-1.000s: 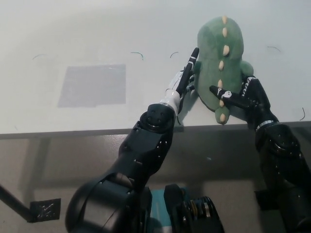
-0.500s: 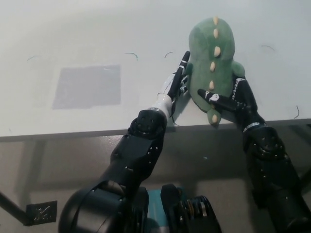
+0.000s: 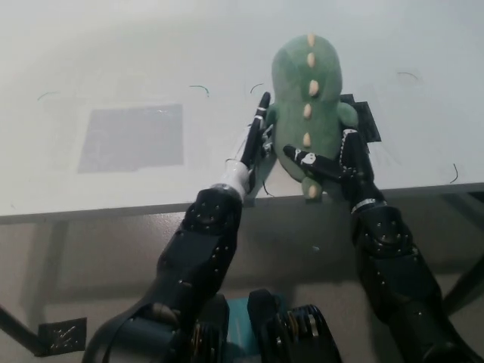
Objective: Use both hands to pick up a dinasour on the right side and move it to the left side
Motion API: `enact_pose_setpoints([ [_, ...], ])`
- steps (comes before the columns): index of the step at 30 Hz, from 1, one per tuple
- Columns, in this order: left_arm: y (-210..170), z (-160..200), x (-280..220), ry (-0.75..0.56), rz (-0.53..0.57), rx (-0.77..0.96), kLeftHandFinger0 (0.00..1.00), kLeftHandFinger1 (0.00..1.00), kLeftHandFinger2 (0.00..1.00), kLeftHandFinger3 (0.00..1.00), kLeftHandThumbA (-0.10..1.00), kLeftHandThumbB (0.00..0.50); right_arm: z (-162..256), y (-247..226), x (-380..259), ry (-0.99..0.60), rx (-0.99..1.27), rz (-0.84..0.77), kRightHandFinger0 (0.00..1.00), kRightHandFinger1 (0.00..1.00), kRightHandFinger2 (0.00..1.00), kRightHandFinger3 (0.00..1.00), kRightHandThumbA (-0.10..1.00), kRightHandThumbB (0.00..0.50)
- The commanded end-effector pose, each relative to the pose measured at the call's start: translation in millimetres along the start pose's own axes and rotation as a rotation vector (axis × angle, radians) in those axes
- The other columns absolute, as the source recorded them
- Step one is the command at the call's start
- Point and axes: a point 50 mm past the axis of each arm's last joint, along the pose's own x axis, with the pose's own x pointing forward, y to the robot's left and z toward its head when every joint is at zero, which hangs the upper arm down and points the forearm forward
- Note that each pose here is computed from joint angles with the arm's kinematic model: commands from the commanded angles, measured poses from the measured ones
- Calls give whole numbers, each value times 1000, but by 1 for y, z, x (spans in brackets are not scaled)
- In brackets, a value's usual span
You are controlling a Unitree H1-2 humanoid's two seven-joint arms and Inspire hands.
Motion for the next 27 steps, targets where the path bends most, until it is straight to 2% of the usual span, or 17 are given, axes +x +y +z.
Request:
enact_pose_setpoints([
  [1, 4, -34, -16, 90, -28, -7, 1000, 1000, 1000, 1000, 1000, 250, -1, 70, -9, 3, 19, 215, 1000, 1000, 1000, 1000, 1000, 120],
  [5, 24, -47, -28, 85, 1, -20, 1000, 1000, 1000, 1000, 1000, 241, -7, 90, -19, 6, 46, 260, 1000, 1000, 1000, 1000, 1000, 91],
  [6, 28, -49, -30, 82, 6, -26, 1000, 1000, 1000, 1000, 1000, 244, -6, 94, -21, 14, 44, 266, 1000, 1000, 1000, 1000, 1000, 118],
  [8, 32, -51, -32, 74, 11, -33, 1000, 1000, 1000, 1000, 1000, 257, -8, 98, -22, 15, 37, 274, 1000, 1000, 1000, 1000, 1000, 137],
  [9, 38, -53, -37, 57, 29, -41, 1000, 1000, 1000, 1000, 1000, 276, -10, 103, -25, 13, 30, 284, 1000, 1000, 1000, 1000, 1000, 183],
  [10, 42, -55, -40, 49, 43, -48, 1000, 1000, 1000, 1000, 1000, 294, -10, 107, -27, 10, 23, 294, 1000, 1000, 1000, 1000, 1000, 196],
  [11, 41, -56, -41, 51, 49, -57, 1000, 1000, 1000, 1000, 1000, 294, -10, 107, -28, 7, 14, 299, 1000, 1000, 1000, 1000, 1000, 198],
  [12, 48, -58, -46, 38, 56, -87, 1000, 1000, 1000, 1000, 1000, 339, -6, 113, -32, 11, 28, 326, 1000, 1000, 1000, 1000, 1000, 176],
  [14, 54, -60, -52, 20, 72, -110, 1000, 1000, 1000, 1000, 1000, 323, -8, 119, -35, 25, 63, 346, 1000, 1000, 1000, 1000, 1000, 229],
  [15, 56, -61, -55, 15, 78, -112, 1000, 1000, 1000, 1000, 1000, 326, -9, 120, -37, 26, 59, 350, 1000, 1000, 1000, 1000, 1000, 239],
  [16, 57, -60, -56, 11, 81, -119, 1000, 1000, 1000, 1000, 1000, 323, -9, 121, -37, 18, 55, 357, 1000, 1000, 1000, 1000, 1000, 218],
  [18, 66, -60, -65, -18, 67, -116, 1000, 1000, 1000, 1000, 1000, 350, -7, 130, -42, 6, 63, 386, 1000, 1000, 1000, 1000, 1000, 155],
  [20, 69, -60, -71, -37, 78, -113, 1000, 1000, 1000, 1000, 1000, 352, -6, 135, -45, 0, 77, 399, 1000, 1000, 1000, 1000, 1000, 134],
  [21, 72, -59, -75, -61, 78, -105, 1000, 1000, 1000, 1000, 1000, 336, -4, 138, -46, -3, 72, 409, 1000, 1000, 1000, 1000, 1000, 122],
  [22, 74, -59, -78, -66, 80, -106, 1000, 1000, 1000, 1000, 1000, 347, -2, 141, -47, -6, 68, 419, 1000, 1000, 1000, 1000, 1000, 109],
  [27, 81, -57, -97, -94, 109, -131, 1000, 1000, 1000, 1000, 1000, 349, -1, 152, -55, -14, 33, 463, 1000, 1000, 1000, 1000, 1000, 138],
])
